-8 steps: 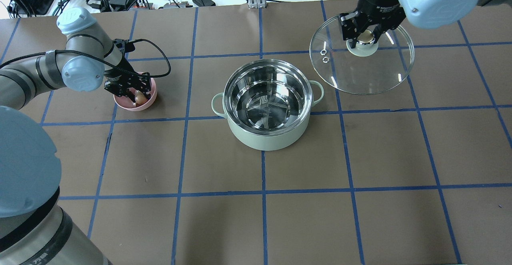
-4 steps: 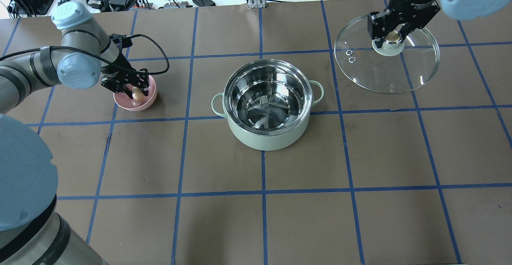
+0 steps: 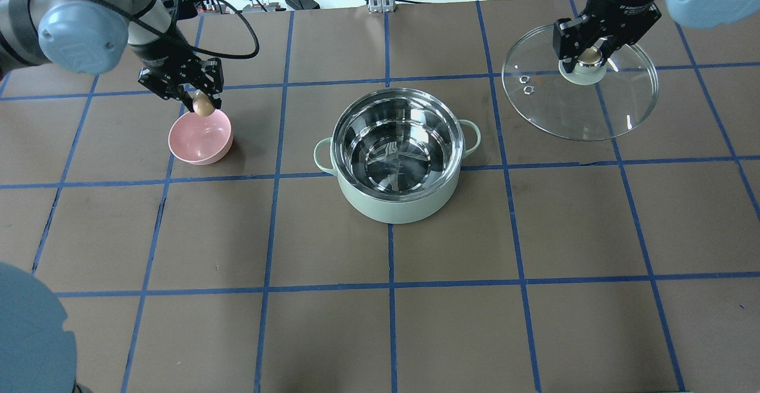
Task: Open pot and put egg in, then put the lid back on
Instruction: 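Lift the lid off with the right gripper while the left lifts the egg, then carry the egg over the open pot with the left gripper and lower it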
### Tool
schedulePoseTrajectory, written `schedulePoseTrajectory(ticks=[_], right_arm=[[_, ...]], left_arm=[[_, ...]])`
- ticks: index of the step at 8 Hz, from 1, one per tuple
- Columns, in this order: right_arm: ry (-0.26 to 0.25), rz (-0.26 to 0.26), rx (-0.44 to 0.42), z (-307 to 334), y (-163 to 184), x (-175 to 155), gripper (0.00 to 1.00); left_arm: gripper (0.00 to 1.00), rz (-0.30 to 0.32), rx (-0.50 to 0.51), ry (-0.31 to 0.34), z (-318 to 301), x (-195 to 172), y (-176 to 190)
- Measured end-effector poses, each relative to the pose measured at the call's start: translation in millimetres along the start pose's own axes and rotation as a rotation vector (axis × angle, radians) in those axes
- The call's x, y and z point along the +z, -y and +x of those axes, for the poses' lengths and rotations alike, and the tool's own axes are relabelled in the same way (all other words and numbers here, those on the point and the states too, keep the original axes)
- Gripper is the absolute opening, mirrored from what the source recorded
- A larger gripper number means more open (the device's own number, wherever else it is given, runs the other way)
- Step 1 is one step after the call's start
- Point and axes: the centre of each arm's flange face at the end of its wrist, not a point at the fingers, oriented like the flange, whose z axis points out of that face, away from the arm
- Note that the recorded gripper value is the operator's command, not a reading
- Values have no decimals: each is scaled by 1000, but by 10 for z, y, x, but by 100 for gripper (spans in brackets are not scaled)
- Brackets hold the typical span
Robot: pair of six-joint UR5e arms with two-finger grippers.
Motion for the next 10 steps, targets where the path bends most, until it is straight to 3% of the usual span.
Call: schedulePoseTrajectory(ticks=[2,4,8,10], right_arm=[[1,-2,-12,7,-3,4,0],[2,-6,-19,8,-7,12,0],[4,-14,-27,13,-15,44,0],[5,-15,-40,13,-17,51,0]], left_arm=[[0,43,-6,15,881,-497,-141],[0,81,24,-10,1743,-612,-394],[0,84,68,-56,2970,23,-613],[0,80,68,-59,3179,281,-627]])
